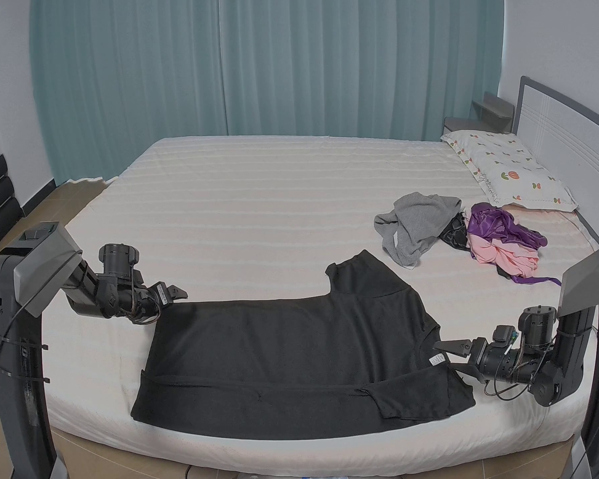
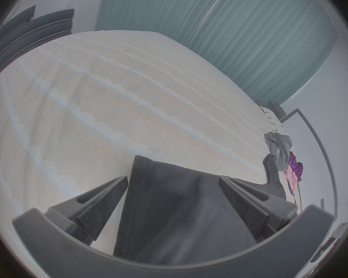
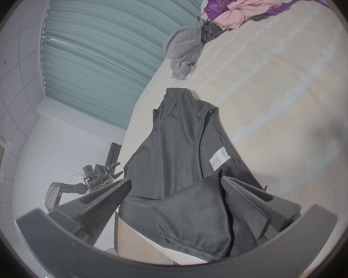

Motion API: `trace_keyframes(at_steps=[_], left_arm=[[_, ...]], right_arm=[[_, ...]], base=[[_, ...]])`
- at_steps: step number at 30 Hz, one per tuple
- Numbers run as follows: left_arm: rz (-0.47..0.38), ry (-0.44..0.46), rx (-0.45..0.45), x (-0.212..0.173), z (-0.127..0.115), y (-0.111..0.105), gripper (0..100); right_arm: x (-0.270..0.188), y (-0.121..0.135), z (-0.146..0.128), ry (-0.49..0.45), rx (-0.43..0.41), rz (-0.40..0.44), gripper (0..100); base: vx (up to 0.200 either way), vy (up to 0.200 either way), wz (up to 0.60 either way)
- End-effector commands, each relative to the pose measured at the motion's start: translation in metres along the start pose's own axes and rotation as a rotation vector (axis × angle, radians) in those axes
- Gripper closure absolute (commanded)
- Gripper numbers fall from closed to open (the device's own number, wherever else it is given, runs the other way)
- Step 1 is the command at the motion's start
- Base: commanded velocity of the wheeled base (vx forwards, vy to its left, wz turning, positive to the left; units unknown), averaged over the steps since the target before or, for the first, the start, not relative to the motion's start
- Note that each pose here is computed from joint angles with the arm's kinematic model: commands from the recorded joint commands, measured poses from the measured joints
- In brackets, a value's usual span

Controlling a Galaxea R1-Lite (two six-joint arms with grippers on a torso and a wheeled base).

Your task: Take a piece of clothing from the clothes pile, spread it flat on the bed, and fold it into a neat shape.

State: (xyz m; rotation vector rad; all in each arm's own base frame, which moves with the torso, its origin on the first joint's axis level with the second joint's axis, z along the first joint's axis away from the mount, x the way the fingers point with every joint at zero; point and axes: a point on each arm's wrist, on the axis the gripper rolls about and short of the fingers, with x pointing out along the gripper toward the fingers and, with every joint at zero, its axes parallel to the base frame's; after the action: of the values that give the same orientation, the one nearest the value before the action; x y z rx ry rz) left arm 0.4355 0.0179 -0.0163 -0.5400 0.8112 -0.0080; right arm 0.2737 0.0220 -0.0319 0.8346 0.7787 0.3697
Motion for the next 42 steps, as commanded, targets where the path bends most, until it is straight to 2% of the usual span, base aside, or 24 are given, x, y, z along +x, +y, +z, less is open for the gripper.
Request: trace_keyframes(at_steps=[1,3,10,11,16,18,25,28,30,34,37,41,42], left_arm=[[0.028,0.01,-0.001,0.02,-0.01,0.009,0],[0.036,-0.031,-0.002,0.024,-0.007,0.009,0],[0.035,-0.038,-0.001,0.028,-0.009,0.01,0],[0.036,-0.037,-0.002,0.028,-0.009,0.01,100],[0.03,-0.053,-0.036,0.028,-0.004,0.008,100],[0.021,-0.07,-0.11,0.026,0.001,0.006,100],[0.014,-0.084,-0.169,0.017,0.006,0.003,100],[0.008,-0.092,-0.213,0.007,0.008,-0.001,100],[0.008,-0.091,-0.225,0.005,0.008,-0.001,100],[0.016,-0.093,-0.236,-0.001,0.008,0.003,100],[0.019,-0.097,-0.249,-0.003,0.01,0.006,100],[0.017,-0.099,-0.277,-0.004,0.012,0.008,100],[0.017,-0.099,-0.277,-0.004,0.012,0.008,100]], right_arm=[[0.001,-0.003,-0.003,0.008,-0.004,-0.006,0],[0.0,-0.005,-0.005,0.005,-0.011,-0.003,0],[0.001,-0.005,-0.006,-0.003,-0.02,0.006,0],[0.001,-0.005,-0.006,-0.004,-0.021,0.007,0],[0.001,-0.005,-0.006,-0.005,-0.022,0.005,0],[0.001,-0.002,-0.003,-0.022,-0.035,0.013,0],[0.004,0.026,0.011,-0.083,-0.112,0.068,0],[0.015,0.037,0.029,-0.099,-0.133,0.089,0],[0.028,0.041,0.038,-0.078,-0.128,0.077,0],[0.055,0.054,0.063,-0.098,-0.13,0.033,0],[0.08,0.063,0.078,-0.066,-0.121,-0.015,0],[0.119,0.067,0.087,-0.048,-0.116,-0.115,0],[0.119,0.067,0.087,-0.048,-0.116,-0.115,0]], base=[[0.0,0.0,0.0],[0.0,0.0,0.0],[0.0,0.0,0.0],[0.0,0.0,0.0],[0.0,0.0,0.0],[0.0,0.0,0.0],[0.0,0.0,0.0],[0.0,0.0,0.0],[0.0,0.0,0.0],[0.0,0.0,0.0],[0.0,0.0,0.0],[0.0,0.0,0.0],[0.0,0.0,0.0]])
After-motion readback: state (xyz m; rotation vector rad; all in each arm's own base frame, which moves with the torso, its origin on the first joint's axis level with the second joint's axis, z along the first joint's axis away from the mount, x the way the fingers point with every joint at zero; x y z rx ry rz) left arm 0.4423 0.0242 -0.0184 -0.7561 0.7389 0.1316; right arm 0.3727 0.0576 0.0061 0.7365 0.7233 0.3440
